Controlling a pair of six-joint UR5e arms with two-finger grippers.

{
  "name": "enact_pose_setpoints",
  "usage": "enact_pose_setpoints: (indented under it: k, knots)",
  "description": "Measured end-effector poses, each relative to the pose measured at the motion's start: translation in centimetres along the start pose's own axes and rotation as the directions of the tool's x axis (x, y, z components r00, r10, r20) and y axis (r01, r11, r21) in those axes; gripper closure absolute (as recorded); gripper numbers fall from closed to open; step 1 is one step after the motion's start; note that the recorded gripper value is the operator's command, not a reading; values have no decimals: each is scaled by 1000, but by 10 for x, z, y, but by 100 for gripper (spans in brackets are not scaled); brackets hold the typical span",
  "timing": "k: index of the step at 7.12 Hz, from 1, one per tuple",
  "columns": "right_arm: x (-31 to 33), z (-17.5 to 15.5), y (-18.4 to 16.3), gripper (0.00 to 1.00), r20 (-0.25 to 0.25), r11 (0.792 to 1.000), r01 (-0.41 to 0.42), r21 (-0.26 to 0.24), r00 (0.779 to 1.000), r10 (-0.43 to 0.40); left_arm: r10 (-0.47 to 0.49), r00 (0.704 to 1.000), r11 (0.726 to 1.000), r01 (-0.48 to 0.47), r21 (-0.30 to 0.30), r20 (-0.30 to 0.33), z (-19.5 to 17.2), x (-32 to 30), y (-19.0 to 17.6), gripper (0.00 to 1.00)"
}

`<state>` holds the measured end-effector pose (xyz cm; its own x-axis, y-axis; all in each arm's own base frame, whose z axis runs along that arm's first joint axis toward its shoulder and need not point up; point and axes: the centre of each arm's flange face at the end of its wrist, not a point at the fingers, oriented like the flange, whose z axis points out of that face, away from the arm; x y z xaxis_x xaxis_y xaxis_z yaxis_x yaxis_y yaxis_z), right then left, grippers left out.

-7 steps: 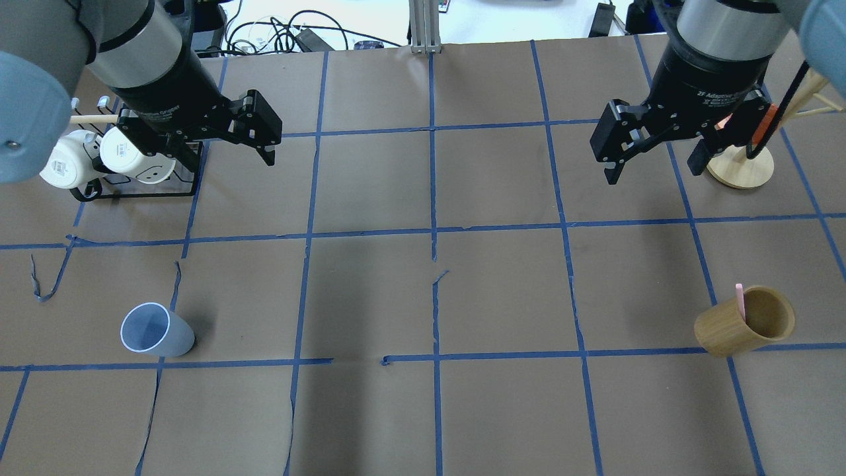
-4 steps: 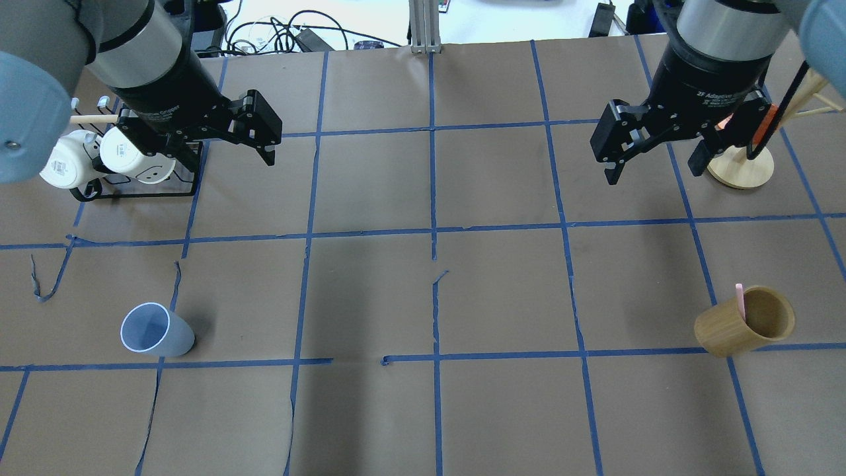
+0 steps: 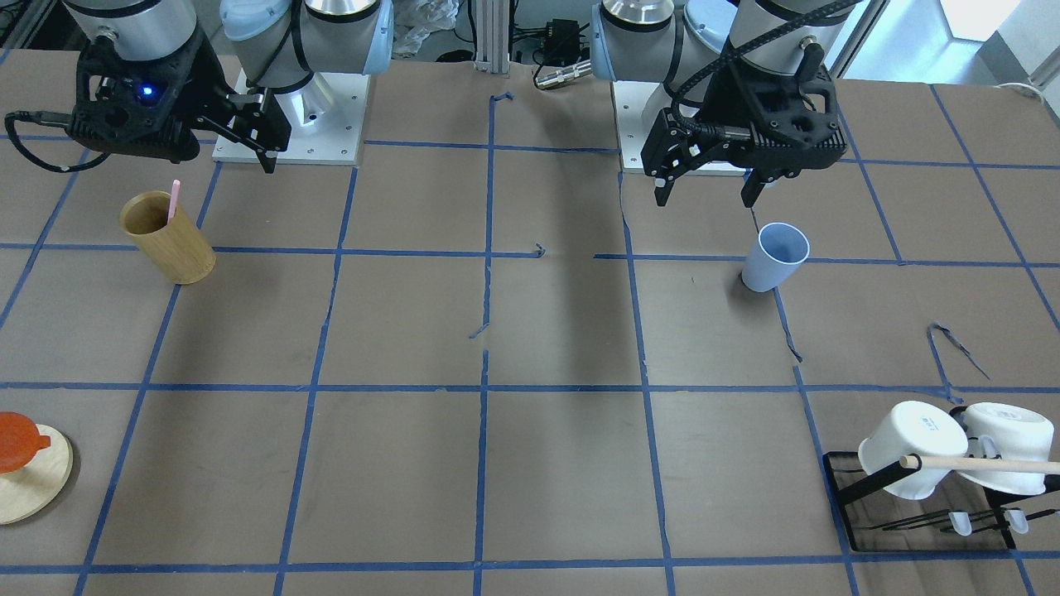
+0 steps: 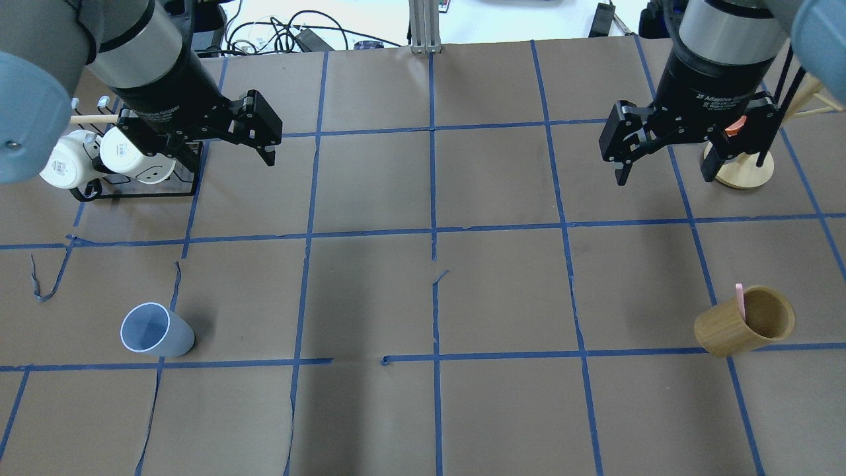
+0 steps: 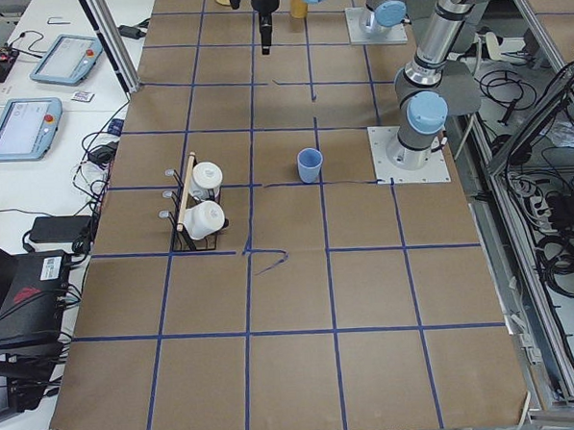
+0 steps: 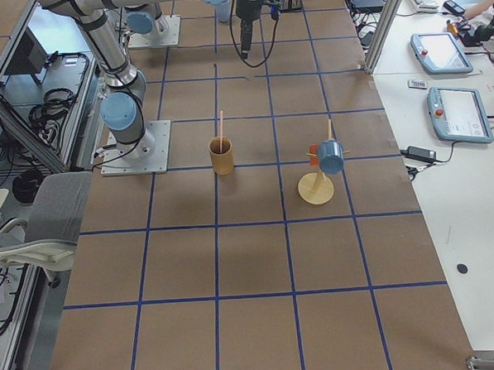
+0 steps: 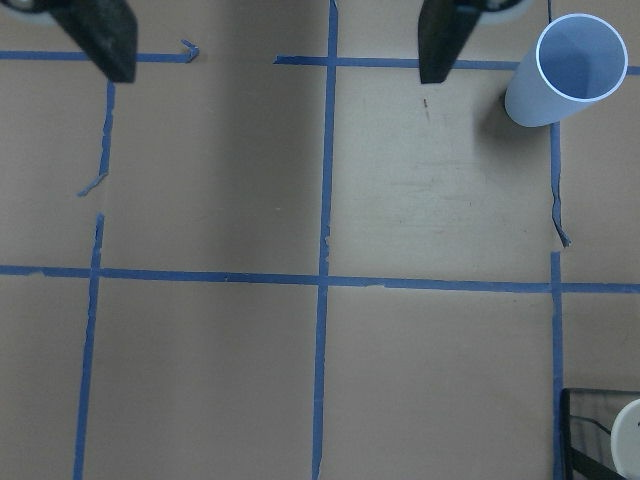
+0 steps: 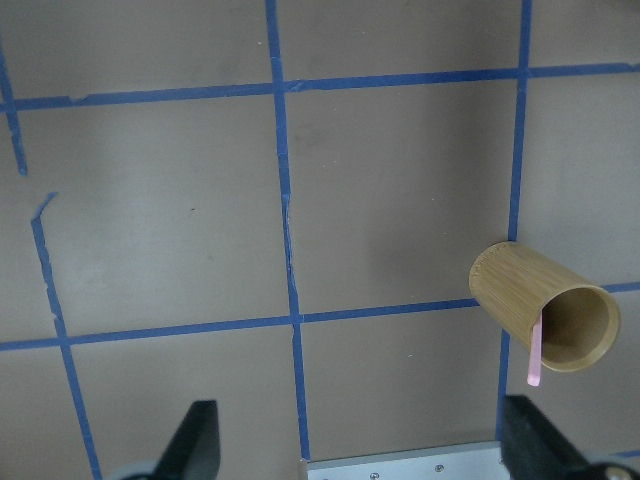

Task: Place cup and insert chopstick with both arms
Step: 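Lower left gripper onto blue cup while right gripper descends to chopstick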

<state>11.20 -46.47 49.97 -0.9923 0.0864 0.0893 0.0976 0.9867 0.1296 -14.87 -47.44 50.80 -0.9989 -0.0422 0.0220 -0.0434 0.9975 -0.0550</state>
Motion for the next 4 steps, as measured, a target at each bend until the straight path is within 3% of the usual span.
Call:
enact_pose_setpoints:
  k: [2, 4]
  knots:
    - [46, 23, -16, 0, 1, 984, -173, -53, 985, 173, 0, 1000, 1000, 0, -1, 0, 0, 0, 1, 0]
    - [87, 52, -25, 0, 1, 957, -260, -132, 965, 262, -3, 1000, 1000, 3, -5, 1, 1, -2, 2, 0]
